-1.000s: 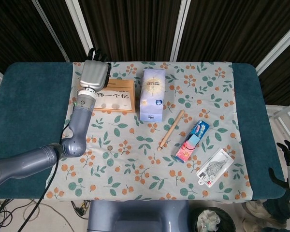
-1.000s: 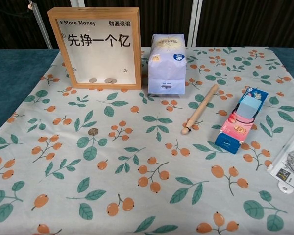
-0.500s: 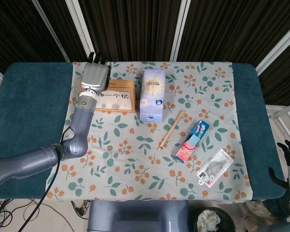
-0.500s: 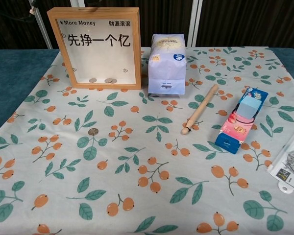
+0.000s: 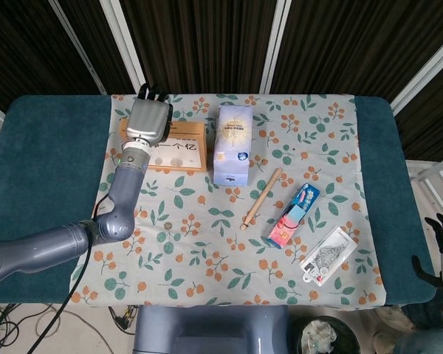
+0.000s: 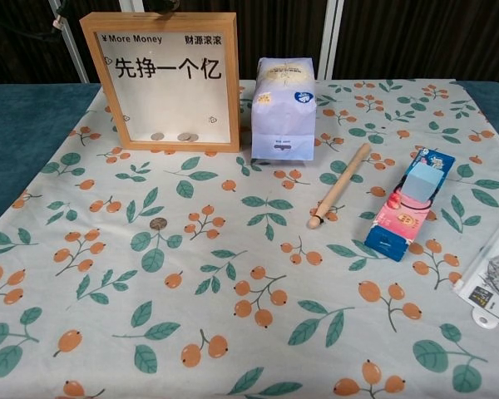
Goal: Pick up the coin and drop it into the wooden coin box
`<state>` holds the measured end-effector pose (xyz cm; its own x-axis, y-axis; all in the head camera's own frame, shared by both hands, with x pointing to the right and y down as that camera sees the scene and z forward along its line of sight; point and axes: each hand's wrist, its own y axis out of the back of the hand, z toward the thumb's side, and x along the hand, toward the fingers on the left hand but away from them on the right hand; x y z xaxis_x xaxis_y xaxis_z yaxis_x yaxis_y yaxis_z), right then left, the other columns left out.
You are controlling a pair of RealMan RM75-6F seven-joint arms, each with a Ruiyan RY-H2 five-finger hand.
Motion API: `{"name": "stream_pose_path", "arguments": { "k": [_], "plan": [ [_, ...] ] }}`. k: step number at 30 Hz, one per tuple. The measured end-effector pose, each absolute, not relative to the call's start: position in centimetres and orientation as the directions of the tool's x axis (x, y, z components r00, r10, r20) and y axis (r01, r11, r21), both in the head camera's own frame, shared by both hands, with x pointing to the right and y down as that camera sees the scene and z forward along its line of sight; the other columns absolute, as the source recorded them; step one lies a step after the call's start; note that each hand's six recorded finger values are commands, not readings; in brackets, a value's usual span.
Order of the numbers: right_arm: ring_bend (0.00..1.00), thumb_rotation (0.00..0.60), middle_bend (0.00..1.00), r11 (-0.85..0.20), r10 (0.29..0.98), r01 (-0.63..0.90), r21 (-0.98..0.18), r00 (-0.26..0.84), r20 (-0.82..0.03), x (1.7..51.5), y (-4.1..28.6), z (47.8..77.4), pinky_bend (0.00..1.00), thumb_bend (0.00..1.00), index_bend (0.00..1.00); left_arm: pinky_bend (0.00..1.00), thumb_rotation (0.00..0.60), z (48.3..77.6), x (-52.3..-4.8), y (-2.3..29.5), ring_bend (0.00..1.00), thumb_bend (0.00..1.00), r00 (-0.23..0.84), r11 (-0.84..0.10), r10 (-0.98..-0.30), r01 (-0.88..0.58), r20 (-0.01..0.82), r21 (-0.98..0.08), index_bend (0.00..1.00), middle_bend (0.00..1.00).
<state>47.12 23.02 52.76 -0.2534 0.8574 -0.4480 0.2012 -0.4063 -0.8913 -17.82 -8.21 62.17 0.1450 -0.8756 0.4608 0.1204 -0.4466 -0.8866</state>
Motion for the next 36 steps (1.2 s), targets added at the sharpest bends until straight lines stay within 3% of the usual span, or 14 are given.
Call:
{"name": "stream_pose_path", "arguments": {
  "k": [21, 36],
  "plan": [
    [0.01, 0.600, 0.07, -0.406, 0.855, 0.204, -0.891, -0.259, -0.449, 47.20, 23.04, 52.75, 0.00, 0.44, 0.15, 0.00, 0.600, 62.61, -17.76, -8.04, 0.00, 0.42, 0.151, -0.439, -0.874, 0.156, 0.461, -0.885, 0.66, 0.19],
    [0.01, 0.600, 0.07, -0.406, 0.853, 0.203, -0.891, -0.264, -0.449, 47.27, 23.02, 52.74, 0.00, 0.44, 0.15, 0.00, 0.600, 62.97, -17.84, -7.98, 0.00, 0.40, 0.150, -0.436, -0.873, 0.183, 0.463, -0.881, 0.57, 0.18]
  ]
}}
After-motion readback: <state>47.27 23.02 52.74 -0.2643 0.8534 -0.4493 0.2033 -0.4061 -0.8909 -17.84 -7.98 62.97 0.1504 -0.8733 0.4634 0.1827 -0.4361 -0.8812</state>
